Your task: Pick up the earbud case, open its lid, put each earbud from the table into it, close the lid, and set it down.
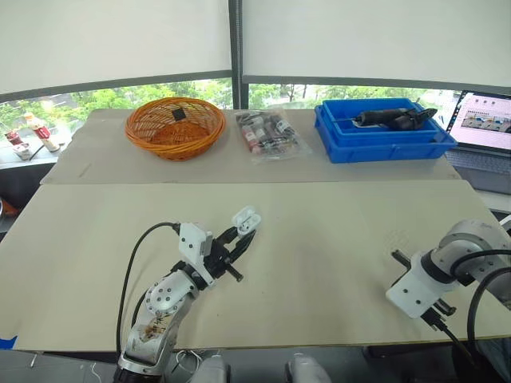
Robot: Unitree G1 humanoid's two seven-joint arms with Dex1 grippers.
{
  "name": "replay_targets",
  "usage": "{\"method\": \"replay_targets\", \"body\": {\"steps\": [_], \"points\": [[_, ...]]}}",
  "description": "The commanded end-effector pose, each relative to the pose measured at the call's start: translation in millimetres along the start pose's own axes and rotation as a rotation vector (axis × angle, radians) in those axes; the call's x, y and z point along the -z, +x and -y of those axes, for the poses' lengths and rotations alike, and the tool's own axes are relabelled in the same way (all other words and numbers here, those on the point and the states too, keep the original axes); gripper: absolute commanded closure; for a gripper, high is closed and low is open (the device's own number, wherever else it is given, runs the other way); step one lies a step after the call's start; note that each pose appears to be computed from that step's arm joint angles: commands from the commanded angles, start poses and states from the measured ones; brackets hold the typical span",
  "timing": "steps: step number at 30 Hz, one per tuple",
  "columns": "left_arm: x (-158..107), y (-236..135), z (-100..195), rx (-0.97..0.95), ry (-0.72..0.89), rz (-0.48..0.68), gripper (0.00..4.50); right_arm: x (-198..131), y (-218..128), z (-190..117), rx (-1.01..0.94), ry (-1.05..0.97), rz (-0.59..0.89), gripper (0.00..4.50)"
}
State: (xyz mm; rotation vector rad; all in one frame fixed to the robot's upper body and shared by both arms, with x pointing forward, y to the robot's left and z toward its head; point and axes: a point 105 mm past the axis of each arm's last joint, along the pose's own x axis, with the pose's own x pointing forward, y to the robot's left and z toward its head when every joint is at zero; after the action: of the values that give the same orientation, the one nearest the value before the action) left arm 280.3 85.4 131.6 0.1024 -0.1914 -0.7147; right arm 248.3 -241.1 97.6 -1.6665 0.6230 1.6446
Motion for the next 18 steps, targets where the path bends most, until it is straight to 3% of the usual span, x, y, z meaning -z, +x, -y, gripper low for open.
{"method": "replay_targets", "body": {"steps": [1,9,14,18], "points": [[-7,0,0,0.001,0.014,0.024,3.89,-10,0,10,0.046,-0.030,0.048,4.15],[-8,2,-1,0.002,0.013,0.031,3.89,-20,-34,40,0.256,0.104,0.134,4.15],[-10,6,-2,-0.005,-0.001,0.050,3.89,-38,-71,78,0.495,0.421,0.384,4.15],[-15,12,-2,0.004,-0.017,0.071,3.89,-66,-100,114,0.746,0.603,0.719,4.15]]}}
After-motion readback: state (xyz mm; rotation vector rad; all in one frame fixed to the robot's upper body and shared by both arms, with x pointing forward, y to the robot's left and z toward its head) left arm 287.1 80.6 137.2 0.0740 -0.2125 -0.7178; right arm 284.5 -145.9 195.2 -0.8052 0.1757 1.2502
